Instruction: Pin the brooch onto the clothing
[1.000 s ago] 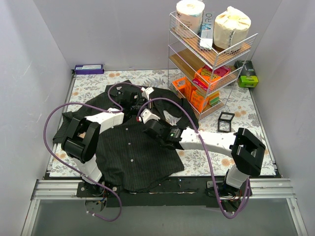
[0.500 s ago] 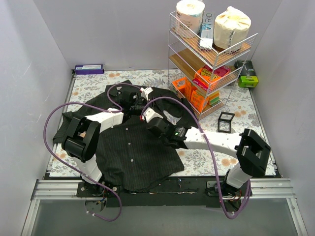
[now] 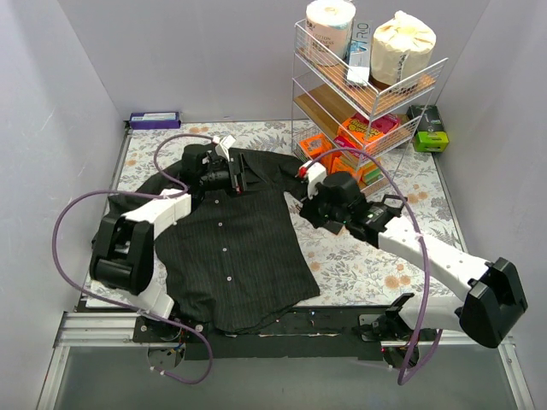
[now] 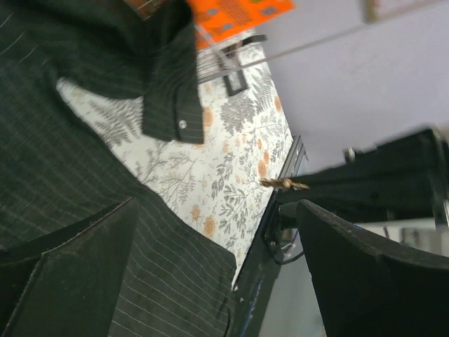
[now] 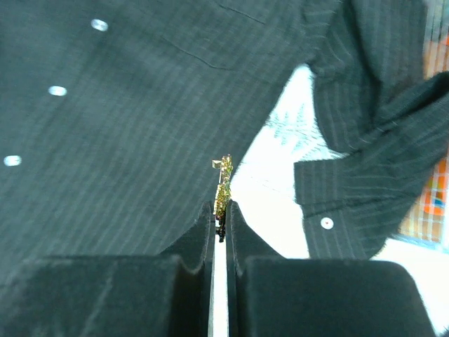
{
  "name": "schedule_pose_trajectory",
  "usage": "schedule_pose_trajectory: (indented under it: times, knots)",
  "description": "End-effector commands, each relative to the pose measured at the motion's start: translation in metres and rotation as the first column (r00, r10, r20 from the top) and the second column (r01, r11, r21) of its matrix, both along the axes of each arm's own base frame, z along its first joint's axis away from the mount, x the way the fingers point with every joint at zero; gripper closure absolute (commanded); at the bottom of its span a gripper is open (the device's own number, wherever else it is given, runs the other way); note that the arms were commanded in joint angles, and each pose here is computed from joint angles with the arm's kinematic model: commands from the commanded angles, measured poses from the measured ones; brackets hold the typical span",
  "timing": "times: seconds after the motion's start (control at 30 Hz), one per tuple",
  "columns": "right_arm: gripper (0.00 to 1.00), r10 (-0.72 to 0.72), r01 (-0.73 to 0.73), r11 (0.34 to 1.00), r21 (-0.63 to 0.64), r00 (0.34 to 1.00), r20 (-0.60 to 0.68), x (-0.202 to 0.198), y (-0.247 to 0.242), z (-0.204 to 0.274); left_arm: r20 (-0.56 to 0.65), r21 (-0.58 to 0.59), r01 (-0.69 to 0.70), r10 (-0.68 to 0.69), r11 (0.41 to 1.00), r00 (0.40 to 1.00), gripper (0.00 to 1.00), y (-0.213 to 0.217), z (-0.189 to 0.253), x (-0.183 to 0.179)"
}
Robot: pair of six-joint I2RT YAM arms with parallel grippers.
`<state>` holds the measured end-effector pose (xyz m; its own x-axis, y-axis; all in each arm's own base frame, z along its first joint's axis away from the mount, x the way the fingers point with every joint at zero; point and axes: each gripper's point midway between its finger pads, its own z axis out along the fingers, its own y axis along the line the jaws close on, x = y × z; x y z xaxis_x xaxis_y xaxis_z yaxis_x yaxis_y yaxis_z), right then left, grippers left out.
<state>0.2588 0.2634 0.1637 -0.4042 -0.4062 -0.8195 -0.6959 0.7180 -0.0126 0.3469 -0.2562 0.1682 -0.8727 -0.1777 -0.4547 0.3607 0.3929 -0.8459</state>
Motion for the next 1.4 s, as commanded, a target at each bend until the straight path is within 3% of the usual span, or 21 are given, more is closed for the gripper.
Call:
schedule_pose_trajectory:
  times: [0.0, 0.07, 0.1, 0.27, 0.57, 0.77, 1.37]
  knots:
    - [0.99, 0.293, -0.260, 0.913, 0.315, 0.954, -0.059, -0.034, 0.027, 0.051, 0.408, -0.023, 0.136, -0.115, 0.991, 0.906, 0.05, 0.001, 0.082, -0.032]
    - [0.99, 0.384, -0.328, 0.858, 0.396, 0.921, -0.069, -0.045, 0.025, 0.068, 0.470, -0.023, 0.190, -0.158, 0.981, 0.869, 0.06, 0.002, 0.086, -0.050]
    - [0.99, 0.416, -0.347, 0.837, 0.422, 0.906, -0.079, -0.050, 0.025, 0.073, 0.537, -0.039, 0.268, -0.206, 0.963, 0.818, 0.05, 0.002, 0.103, -0.070]
    - [0.99, 0.573, -0.437, 0.713, 0.548, 0.814, -0.096, -0.078, 0.028, 0.102, 0.602, -0.039, 0.412, -0.307, 0.910, 0.737, 0.08, -0.008, 0.112, -0.110]
    - [0.99, 0.650, -0.487, 0.589, 0.645, 0.760, -0.019, -0.092, 0.033, 0.142, 0.580, -0.024, 0.540, -0.428, 0.842, 0.693, 0.22, -0.033, 0.106, -0.143]
    - [0.99, 0.663, -0.487, 0.570, 0.662, 0.748, -0.020, -0.092, 0.036, 0.147, 0.579, -0.024, 0.550, -0.437, 0.835, 0.688, 0.42, -0.037, 0.106, -0.147]
    - [0.99, 0.661, -0.465, 0.587, 0.663, 0.748, -0.061, -0.087, 0.038, 0.132, 0.567, -0.045, 0.565, -0.445, 0.824, 0.694, 0.62, -0.048, 0.104, -0.156]
